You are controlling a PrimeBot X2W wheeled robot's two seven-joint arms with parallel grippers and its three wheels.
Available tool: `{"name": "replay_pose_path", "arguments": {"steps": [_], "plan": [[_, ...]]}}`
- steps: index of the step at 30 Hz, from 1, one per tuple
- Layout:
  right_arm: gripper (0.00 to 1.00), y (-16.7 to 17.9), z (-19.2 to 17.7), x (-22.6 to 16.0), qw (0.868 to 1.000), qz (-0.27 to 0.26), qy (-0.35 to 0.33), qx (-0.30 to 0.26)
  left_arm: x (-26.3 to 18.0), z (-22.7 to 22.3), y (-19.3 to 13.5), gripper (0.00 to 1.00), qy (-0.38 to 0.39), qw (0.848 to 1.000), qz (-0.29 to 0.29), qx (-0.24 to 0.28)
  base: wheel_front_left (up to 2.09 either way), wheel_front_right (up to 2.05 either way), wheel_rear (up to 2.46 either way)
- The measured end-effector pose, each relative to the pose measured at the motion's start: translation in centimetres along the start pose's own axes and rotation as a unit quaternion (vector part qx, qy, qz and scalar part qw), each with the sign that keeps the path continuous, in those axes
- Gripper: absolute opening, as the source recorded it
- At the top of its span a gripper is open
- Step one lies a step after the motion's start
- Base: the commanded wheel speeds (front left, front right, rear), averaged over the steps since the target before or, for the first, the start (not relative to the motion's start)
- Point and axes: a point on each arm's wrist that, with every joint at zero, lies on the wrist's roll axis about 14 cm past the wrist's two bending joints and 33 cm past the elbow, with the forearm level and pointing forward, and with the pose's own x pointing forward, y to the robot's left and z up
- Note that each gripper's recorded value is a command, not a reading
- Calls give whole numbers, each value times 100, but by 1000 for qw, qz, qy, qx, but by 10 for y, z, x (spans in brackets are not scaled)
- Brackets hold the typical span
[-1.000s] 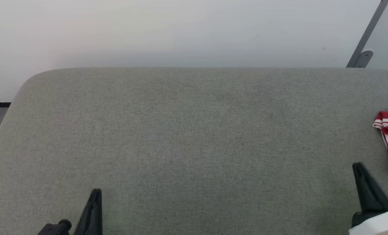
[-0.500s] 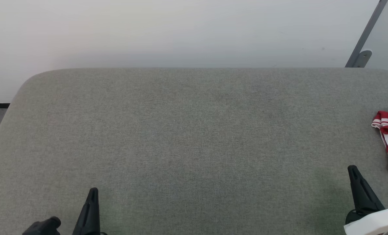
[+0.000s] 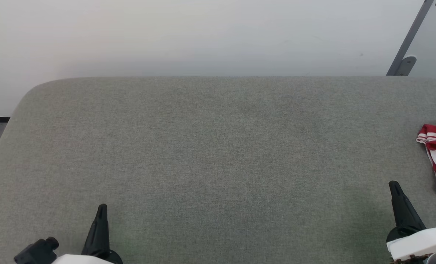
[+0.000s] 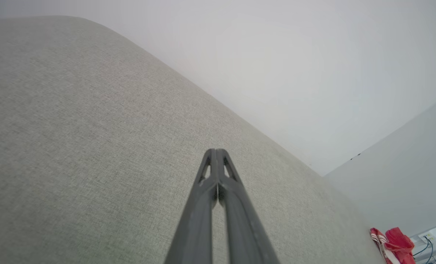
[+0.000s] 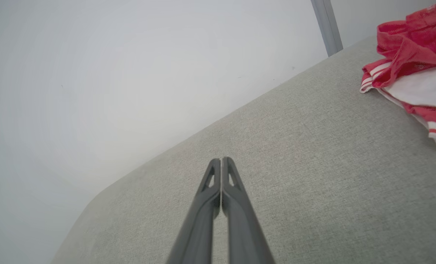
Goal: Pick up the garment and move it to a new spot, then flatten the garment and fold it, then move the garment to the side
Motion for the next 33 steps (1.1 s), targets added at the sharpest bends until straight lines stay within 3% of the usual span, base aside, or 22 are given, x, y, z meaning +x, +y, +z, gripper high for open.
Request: {"name": "replay_pose_path", "arguments": {"steps": [15,33], "plan": [[0,1,-4,4,995,-9,1,96,9,4,0,0,1,996,7,-93,0,0,0],[0,7,-5,10,979,-8,-4,206,21,9,-4,0,2,980,5,-198,0,0,0]]}}
